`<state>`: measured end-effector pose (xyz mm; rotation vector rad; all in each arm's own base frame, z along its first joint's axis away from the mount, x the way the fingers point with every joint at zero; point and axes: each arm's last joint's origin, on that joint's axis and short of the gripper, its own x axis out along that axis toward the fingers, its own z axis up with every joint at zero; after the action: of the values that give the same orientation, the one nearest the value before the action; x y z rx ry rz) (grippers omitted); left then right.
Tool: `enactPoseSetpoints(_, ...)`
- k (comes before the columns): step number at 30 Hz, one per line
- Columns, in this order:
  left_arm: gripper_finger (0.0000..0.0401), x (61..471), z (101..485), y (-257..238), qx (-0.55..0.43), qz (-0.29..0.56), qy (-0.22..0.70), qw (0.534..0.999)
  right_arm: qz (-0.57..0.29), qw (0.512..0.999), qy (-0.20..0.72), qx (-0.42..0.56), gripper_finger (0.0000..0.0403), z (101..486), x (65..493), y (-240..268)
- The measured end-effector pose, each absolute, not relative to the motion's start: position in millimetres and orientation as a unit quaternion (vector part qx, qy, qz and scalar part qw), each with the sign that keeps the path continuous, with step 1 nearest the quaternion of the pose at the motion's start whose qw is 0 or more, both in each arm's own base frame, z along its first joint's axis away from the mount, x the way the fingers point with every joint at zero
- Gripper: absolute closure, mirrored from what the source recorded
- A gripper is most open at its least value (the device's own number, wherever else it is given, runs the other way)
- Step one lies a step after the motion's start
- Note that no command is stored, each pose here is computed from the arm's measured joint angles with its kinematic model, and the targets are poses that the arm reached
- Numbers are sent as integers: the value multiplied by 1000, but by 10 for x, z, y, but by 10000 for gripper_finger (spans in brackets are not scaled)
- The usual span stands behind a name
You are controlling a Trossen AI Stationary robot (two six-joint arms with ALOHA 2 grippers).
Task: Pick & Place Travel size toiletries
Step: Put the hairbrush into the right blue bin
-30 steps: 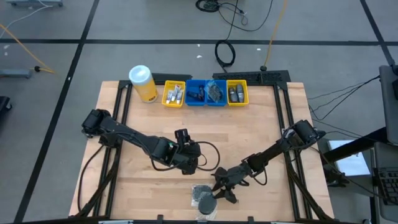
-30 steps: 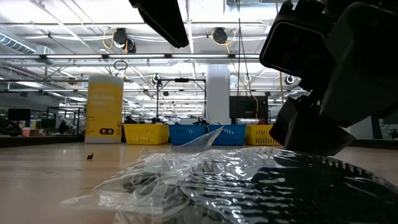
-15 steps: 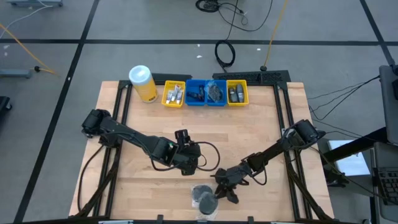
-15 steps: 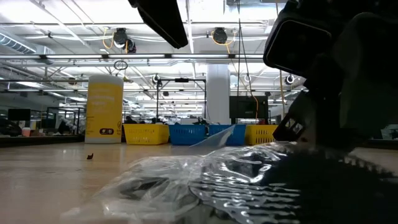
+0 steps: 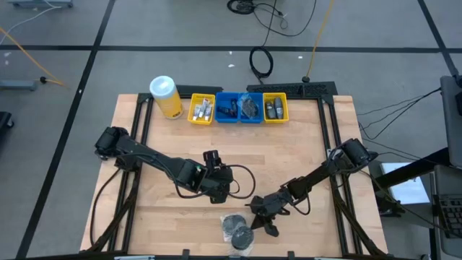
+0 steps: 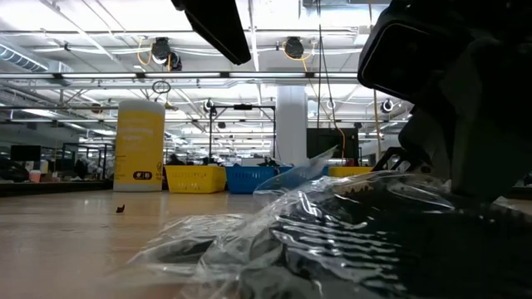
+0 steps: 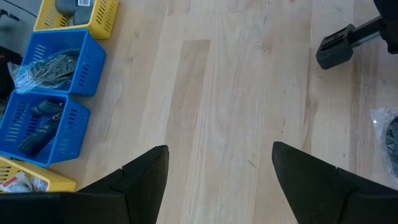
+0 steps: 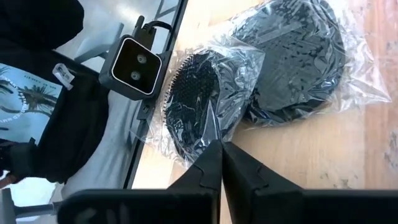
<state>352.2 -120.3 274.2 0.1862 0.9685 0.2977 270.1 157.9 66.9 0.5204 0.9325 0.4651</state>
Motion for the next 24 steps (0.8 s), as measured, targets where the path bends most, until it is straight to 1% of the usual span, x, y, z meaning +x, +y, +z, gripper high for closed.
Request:
enactPoseSetpoints(7, 116, 3522, 2742, -1204, 89, 142, 463, 870, 227, 863, 394, 220, 402, 897, 2745, 1531)
enactPoseSetpoints(12, 116, 3524, 2743, -1204, 90, 141, 462, 871, 203, 876, 388, 200, 403, 1020, 2733, 1446)
enactPoseSetpoints(18, 116, 3527, 2744, -1205, 92, 140, 462, 871, 163, 902, 364, 165, 403, 1281, 2713, 1317)
enactPoseSetpoints(24, 116, 3530, 2745, -1201, 91, 140, 461, 872, 139, 931, 311, 130, 403, 1610, 2691, 1169)
